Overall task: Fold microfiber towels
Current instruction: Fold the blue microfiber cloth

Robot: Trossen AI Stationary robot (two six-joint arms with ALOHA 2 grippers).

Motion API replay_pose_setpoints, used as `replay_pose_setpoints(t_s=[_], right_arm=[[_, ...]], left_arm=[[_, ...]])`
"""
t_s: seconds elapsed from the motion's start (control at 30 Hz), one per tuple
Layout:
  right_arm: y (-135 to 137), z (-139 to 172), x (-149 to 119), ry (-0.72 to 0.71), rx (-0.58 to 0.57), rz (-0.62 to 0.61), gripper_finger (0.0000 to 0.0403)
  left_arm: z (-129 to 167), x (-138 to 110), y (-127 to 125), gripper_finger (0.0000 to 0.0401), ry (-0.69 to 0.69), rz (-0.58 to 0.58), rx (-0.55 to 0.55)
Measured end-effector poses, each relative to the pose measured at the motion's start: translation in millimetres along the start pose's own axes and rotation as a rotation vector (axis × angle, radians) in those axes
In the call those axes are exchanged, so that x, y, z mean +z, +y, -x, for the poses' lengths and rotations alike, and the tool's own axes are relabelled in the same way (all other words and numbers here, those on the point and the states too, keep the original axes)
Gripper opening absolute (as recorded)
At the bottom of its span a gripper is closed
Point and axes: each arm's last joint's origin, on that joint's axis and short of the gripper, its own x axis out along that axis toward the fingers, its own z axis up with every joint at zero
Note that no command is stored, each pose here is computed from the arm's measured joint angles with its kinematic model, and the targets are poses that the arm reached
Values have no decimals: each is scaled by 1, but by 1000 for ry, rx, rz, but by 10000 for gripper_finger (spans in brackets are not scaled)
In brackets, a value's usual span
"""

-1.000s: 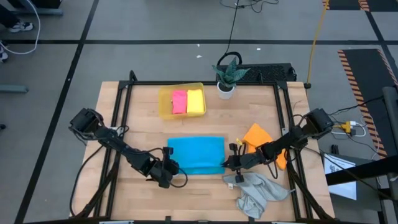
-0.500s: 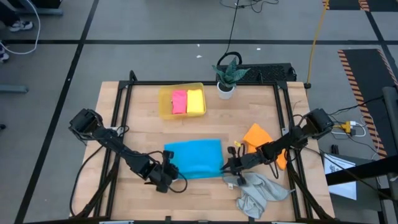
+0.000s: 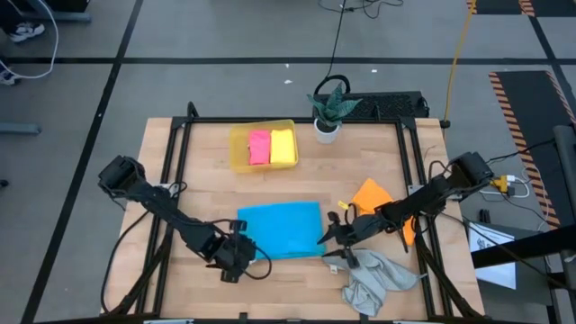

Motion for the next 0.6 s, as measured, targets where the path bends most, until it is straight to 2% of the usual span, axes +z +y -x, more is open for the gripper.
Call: replay_pose_setpoints(t_s=[0.2, 0.3, 0.47, 0.6], right_arm=[[-4, 1, -2, 12, -124, -2, 189], [-6, 0, -6, 31, -157, -62, 185], [-17, -5, -17, 48, -339, -207, 167], [-22, -8, -23, 67, -359, -222, 156]], left_arm=[[-12, -8, -6, 165, -12, -99, 34], [-18, -10, -9, 165, 0, -87, 40], [-38, -14, -8, 165, 40, -92, 28], [-48, -17, -5, 143, 83, -99, 55]])
